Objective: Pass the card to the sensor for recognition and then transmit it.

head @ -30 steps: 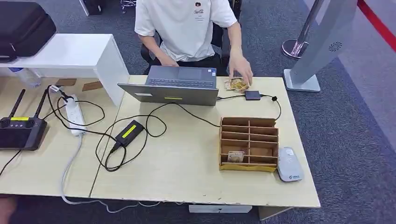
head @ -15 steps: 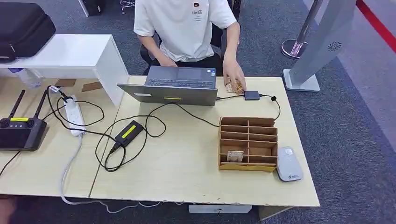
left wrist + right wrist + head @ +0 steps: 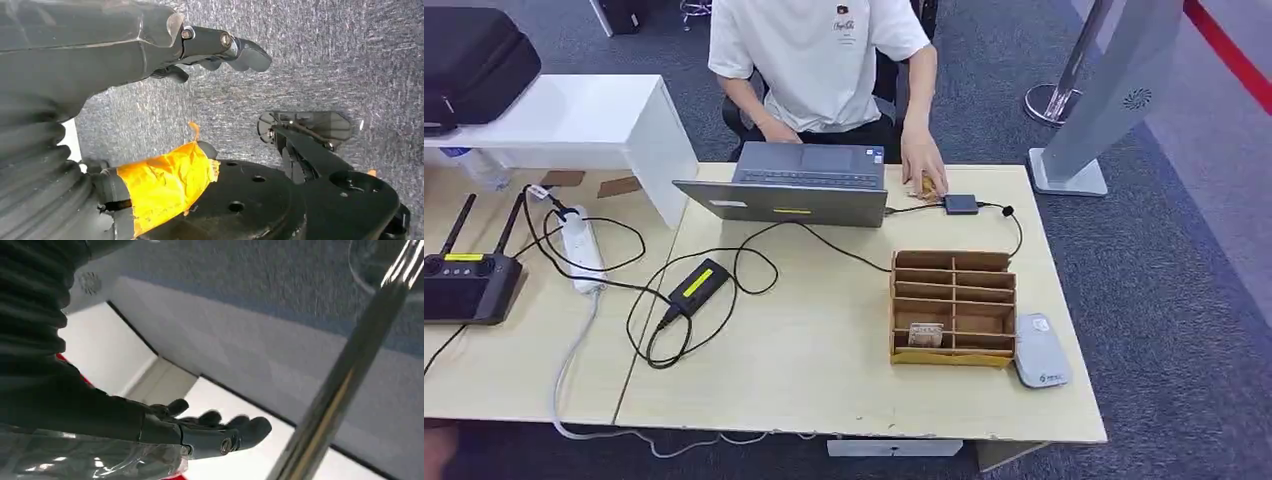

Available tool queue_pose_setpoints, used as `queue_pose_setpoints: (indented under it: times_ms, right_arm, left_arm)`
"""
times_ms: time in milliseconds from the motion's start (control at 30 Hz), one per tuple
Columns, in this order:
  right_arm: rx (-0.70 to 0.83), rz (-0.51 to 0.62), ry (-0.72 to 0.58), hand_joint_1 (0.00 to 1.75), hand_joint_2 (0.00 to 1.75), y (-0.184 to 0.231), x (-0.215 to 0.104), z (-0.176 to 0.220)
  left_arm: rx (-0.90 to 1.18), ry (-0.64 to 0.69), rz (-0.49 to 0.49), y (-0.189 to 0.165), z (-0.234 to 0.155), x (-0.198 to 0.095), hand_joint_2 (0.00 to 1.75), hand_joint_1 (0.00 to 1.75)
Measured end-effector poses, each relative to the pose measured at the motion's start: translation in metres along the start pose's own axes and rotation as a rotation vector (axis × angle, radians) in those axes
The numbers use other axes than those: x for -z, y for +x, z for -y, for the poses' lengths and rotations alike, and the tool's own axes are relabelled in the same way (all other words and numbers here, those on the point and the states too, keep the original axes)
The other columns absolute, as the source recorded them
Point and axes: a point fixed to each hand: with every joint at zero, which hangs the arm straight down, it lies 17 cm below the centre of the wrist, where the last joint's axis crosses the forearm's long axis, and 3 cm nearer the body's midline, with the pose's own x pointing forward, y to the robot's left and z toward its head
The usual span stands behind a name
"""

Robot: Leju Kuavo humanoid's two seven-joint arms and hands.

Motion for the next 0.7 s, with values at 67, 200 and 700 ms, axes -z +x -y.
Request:
queue_pose_setpoints:
  times_ms: [67, 200, 700]
  right_arm:
    - [0.005, 0.009, 0.044, 0.0, 1.75, 0.008, -0.013, -0.025]
    - [0.007, 0.031, 0.122, 0.0, 1.75, 0.027, -0.039, -0.066]
    - [-0.013, 0.204, 0.431, 0.0, 1.75, 0.119, -0.175, -0.207]
  left_arm:
    - [-0.004, 0.002, -0.001, -0.001, 0.001, 0.0, 1.75, 0.0]
    - [-0.014, 0.012, -0.008, -0.005, 0.0, -0.001, 1.75, 0.0]
    - [-0.035, 0.031, -0.036, -0.012, 0.005, -0.003, 1.75, 0.0]
